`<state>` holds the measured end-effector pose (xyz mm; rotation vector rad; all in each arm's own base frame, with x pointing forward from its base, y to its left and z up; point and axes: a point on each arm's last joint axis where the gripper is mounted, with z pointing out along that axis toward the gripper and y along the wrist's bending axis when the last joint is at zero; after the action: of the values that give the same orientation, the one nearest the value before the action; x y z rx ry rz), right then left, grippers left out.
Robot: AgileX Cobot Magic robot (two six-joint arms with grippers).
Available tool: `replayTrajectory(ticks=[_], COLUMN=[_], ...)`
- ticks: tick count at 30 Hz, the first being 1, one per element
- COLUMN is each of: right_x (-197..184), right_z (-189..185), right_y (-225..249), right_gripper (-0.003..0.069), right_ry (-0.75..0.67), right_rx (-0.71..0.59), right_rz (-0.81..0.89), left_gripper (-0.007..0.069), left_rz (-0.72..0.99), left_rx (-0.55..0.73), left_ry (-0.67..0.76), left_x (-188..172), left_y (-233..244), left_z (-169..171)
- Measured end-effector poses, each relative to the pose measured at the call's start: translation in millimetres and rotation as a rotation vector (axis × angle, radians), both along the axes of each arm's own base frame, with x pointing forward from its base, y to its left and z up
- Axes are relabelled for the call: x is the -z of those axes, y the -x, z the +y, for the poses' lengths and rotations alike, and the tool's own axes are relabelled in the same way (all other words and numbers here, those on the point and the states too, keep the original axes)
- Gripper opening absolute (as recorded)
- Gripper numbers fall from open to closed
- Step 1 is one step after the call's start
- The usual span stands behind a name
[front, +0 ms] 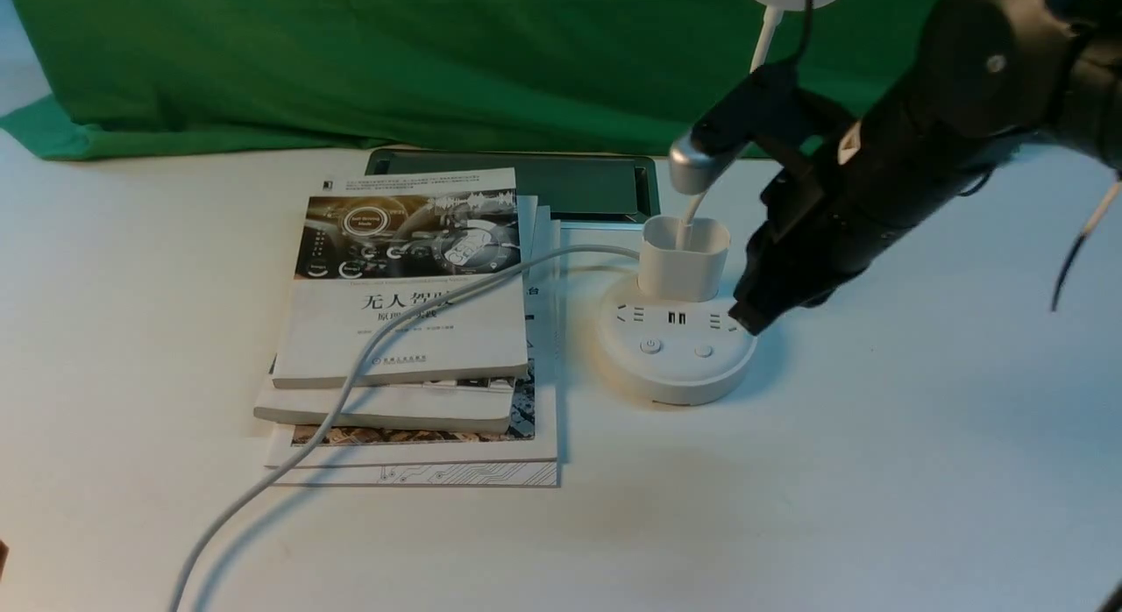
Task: Turn on the desk lamp on the white desktop with your hand.
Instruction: 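Press the button on the base of the white desk lamp with the right gripper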
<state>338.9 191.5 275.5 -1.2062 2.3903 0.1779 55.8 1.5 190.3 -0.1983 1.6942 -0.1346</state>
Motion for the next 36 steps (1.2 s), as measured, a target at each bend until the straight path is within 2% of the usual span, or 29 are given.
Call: replayTrajectory(ticks=[8,16,36], right_x=[46.6,70.3,92.8], right_z=[13.2,17.0,16.7], right_y=[-26.9,-35.3,-42.3], right_gripper=[0.0029,0.0029,0.003], right_ry=[0.003,0.011,0.052], right_rx=[0.044,0.06,0.086], right_rz=[0.001,0.017,0.027], left_gripper=[0.0021,0.0021,0.0021], left_rz=[0.0,0.0,0.0], left_rx=[0.0,0.0,0.0], left_ry=[0.005,0.005,0.005], left_x=[0.0,0.0,0.0], left_y=[0.0,0.0,0.0], left_z=[-0.1,-0.1,-0.1])
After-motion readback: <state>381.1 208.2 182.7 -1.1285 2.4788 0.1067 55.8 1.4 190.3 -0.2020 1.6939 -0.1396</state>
